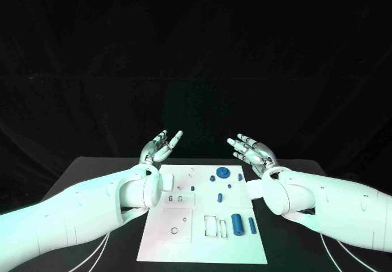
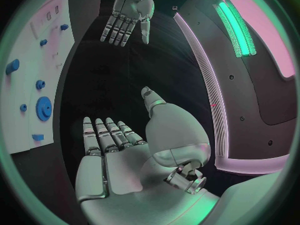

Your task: Assemble the parts on the task board

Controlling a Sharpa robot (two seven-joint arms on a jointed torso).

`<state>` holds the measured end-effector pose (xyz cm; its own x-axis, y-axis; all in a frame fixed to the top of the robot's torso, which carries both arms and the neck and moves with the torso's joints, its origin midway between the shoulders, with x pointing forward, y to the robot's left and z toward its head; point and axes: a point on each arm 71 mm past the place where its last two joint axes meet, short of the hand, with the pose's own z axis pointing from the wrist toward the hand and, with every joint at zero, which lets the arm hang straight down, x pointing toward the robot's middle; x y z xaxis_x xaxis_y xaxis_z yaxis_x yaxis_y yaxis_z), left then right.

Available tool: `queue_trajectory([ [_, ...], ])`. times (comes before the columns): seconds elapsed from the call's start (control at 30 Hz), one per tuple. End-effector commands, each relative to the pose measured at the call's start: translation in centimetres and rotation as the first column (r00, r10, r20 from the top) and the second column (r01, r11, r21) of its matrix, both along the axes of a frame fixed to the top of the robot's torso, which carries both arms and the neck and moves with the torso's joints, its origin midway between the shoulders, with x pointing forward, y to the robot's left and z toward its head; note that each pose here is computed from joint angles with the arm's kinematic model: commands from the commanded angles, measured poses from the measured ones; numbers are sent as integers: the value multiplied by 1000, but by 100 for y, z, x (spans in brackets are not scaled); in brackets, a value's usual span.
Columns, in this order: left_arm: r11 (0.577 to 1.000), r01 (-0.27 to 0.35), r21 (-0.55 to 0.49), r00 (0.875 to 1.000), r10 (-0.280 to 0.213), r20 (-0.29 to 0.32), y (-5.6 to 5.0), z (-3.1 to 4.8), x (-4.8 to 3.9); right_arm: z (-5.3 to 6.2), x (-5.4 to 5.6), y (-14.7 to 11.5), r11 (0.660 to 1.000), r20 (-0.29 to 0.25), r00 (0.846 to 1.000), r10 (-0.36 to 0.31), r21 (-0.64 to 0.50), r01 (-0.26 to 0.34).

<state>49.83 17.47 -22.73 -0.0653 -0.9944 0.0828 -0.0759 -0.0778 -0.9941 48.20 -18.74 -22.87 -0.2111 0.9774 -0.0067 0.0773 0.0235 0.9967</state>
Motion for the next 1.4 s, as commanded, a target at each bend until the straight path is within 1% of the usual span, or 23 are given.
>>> queue_trajectory([
  [0.03, 998, 47, -34, 999, -47, -19, -47, 0, 0, -20, -7, 116, 983, -48, 982, 183, 13, -182],
  [0.13, 998, 47, -34, 999, -47, -19, -47, 0, 0, -23, 2, 125, 978, -57, 977, 207, 9, -207],
  [0.23, 998, 47, -34, 999, -47, -19, -47, 0, 0, -24, 4, 127, 977, -60, 975, 215, 8, -215],
  [0.27, 998, 48, -40, 999, -48, 1, 161, 59, -58, 155, 120, -53, 967, 116, 973, 197, -184, -174],
  [0.4, 998, 44, -41, 999, -44, 14, 216, 95, -74, 205, 155, -105, 958, 156, 967, 202, -238, -161],
  [0.53, 999, 43, -33, 999, -42, 35, 266, 163, -78, 265, 182, -157, 946, 187, 960, 209, -286, -150],
  [0.63, 999, 45, -25, 998, -44, 49, 309, 228, -83, 320, 202, -193, 932, 211, 952, 222, -332, -144],
  [0.73, 998, 51, -21, 997, -50, 58, 337, 283, -91, 363, 220, -227, 915, 226, 944, 238, -377, -141],
  [0.77, 998, 59, -22, 996, -58, 61, 349, 317, -101, 387, 230, -246, 900, 233, 939, 254, -412, -142],
  [0.83, 997, 72, -24, 995, -71, 64, 361, 354, -120, 419, 243, -259, 875, 242, 929, 281, -463, -144],
  [0.9, 996, 90, -26, 994, -88, 69, 372, 401, -152, 456, 261, -257, 831, 245, 913, 325, -535, -152],
  [1.0, 992, 125, -25, 989, -122, 80, 375, 481, -211, 513, 287, -235, 745, 240, 887, 394, -649, -155],
  [1.03, 990, 142, -25, 987, -139, 85, 372, 517, -242, 538, 299, -221, 702, 235, 877, 420, -696, -150],
  [1.07, 988, 153, -26, 985, -151, 87, 368, 540, -265, 555, 307, -212, 672, 232, 870, 435, -726, -143],
  [1.13, 983, 180, -27, 980, -177, 94, 354, 599, -324, 584, 317, -180, 587, 217, 853, 475, -800, -123],
  [1.17, 981, 190, -28, 978, -187, 96, 347, 622, -347, 595, 322, -170, 555, 212, 848, 486, -825, -111],
  [1.23, 976, 214, -32, 972, -210, 102, 328, 674, -401, 618, 338, -139, 479, 202, 839, 505, -874, -78],
  [1.33, 970, 240, -38, 966, -235, 110, 304, 739, -465, 639, 364, -97, 383, 193, 830, 524, -924, -27],
  [1.4, 967, 252, -40, 962, -246, 115, 292, 778, -501, 649, 386, -66, 325, 190, 825, 532, -946, 8],
])
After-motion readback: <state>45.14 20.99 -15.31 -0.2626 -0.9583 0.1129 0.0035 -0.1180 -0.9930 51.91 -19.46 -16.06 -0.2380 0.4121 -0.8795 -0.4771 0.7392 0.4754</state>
